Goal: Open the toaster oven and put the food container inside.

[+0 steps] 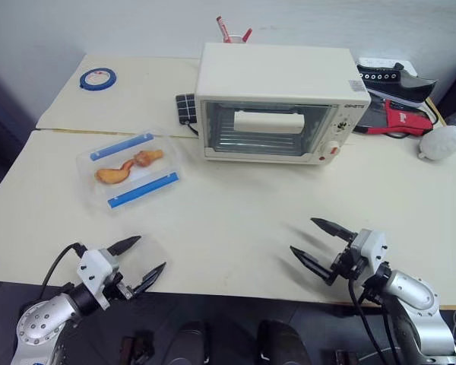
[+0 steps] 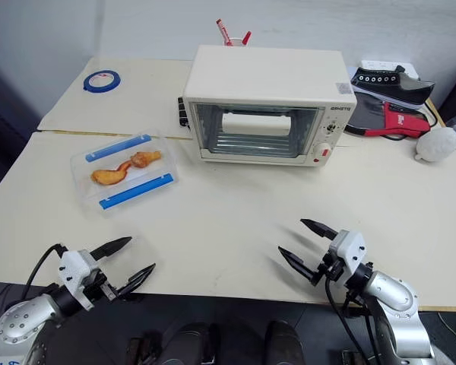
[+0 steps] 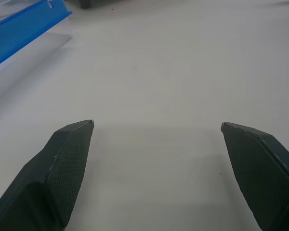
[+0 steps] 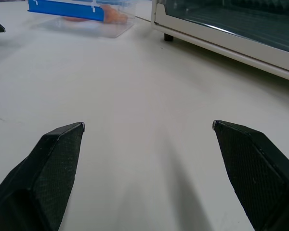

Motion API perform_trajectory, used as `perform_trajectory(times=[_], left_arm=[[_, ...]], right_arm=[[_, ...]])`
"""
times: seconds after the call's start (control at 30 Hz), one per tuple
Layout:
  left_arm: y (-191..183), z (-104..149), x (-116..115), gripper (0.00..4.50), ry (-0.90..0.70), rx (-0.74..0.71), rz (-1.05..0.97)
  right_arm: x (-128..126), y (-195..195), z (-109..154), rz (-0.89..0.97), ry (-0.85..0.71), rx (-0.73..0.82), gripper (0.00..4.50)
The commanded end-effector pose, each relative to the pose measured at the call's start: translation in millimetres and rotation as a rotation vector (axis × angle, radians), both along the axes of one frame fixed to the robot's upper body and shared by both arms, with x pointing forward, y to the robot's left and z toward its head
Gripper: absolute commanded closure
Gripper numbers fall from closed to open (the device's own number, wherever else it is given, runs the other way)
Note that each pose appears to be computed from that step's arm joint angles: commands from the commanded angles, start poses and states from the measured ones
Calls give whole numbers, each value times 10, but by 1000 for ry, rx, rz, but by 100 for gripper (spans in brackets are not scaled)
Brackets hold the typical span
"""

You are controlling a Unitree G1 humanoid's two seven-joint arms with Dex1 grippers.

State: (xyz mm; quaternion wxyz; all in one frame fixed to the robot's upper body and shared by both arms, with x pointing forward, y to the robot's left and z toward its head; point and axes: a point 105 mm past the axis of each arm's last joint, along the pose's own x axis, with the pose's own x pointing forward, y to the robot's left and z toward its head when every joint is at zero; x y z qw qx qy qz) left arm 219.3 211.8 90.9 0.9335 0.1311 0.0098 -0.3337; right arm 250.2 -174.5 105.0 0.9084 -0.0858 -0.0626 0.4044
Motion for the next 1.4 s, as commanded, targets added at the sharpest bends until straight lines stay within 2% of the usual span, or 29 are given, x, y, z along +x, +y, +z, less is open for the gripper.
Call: perform_trajectory(times=[0.03,0.13,0.33,0.53,0.63,0.9,1.17,1.33,1.4], left_arm=[[-74,191,-19,0,-3,-68,-62],[-58,601,30,0,36,-304,-152],[-57,1002,274,0,-46,-316,-209],[-300,1171,372,0,-70,-347,-302],[-343,1187,420,0,-94,-363,-285],[-352,1132,495,0,-108,-378,-239],[-268,1048,568,0,-102,-403,-188],[-172,1061,630,0,-110,-394,-171],[-141,1073,674,39,-110,-359,-179]], right_arm=[[12,-33,87,6,-30,20,5],[160,-53,330,3,-41,116,5],[550,-6,725,-2,-70,190,5],[880,-1,999,-27,-126,195,5],[1003,77,1161,-17,-165,203,5],[1014,407,1358,89,-216,219,5],[795,589,1291,191,-213,163,5],[470,582,862,308,-168,-34,5],[374,539,696,331,-151,-89,0]])
